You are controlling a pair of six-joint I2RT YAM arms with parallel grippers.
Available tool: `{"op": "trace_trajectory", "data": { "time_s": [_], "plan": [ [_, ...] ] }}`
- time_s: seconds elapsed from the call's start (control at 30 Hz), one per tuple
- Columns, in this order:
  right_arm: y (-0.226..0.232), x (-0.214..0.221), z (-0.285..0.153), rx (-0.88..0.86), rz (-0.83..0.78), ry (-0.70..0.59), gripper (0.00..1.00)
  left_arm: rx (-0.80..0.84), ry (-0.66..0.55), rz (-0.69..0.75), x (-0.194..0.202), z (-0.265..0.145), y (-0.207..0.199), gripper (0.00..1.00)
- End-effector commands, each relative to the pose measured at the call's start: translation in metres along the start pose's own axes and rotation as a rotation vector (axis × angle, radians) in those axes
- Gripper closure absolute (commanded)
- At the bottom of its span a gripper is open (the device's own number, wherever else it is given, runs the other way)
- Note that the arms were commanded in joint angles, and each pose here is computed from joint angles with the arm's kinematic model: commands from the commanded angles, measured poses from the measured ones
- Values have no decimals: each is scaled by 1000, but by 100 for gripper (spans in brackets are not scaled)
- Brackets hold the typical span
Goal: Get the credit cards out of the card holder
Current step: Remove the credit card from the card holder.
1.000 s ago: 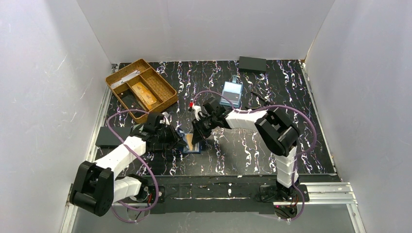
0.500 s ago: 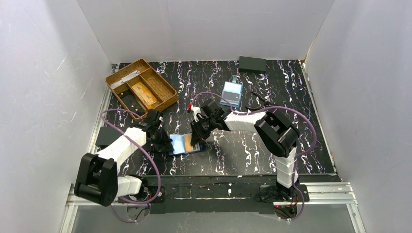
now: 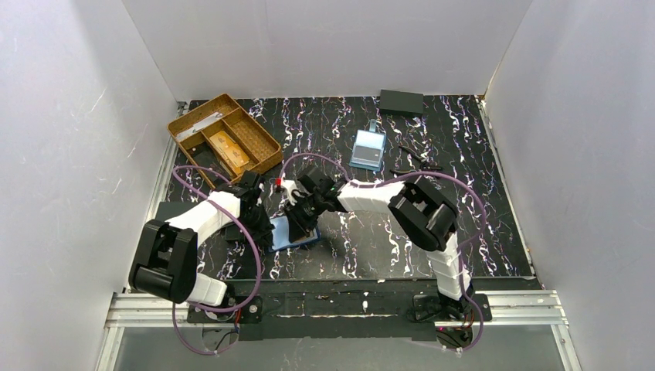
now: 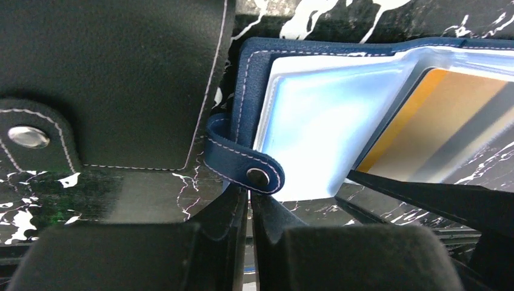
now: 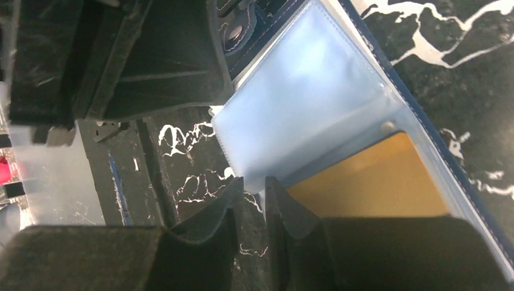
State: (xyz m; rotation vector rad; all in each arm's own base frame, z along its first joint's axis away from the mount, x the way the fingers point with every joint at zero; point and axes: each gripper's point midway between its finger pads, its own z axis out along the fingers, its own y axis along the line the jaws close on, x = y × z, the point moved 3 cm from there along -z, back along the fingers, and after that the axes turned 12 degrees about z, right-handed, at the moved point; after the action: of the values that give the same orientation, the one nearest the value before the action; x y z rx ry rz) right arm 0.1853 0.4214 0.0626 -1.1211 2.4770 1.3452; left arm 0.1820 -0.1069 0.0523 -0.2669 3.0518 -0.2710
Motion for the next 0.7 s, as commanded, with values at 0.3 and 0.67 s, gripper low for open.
{"op": "trace_trajectory", "data": {
  "time_s": [0.3,0.67],
  "plan": [
    [-35,5,23,179,63,49,74,17,-63,-10,-1,-21,-1,76],
    [-55,25,12,310,57,57,78,460,-367,69,7,-96,-46,50]
  ]
}}
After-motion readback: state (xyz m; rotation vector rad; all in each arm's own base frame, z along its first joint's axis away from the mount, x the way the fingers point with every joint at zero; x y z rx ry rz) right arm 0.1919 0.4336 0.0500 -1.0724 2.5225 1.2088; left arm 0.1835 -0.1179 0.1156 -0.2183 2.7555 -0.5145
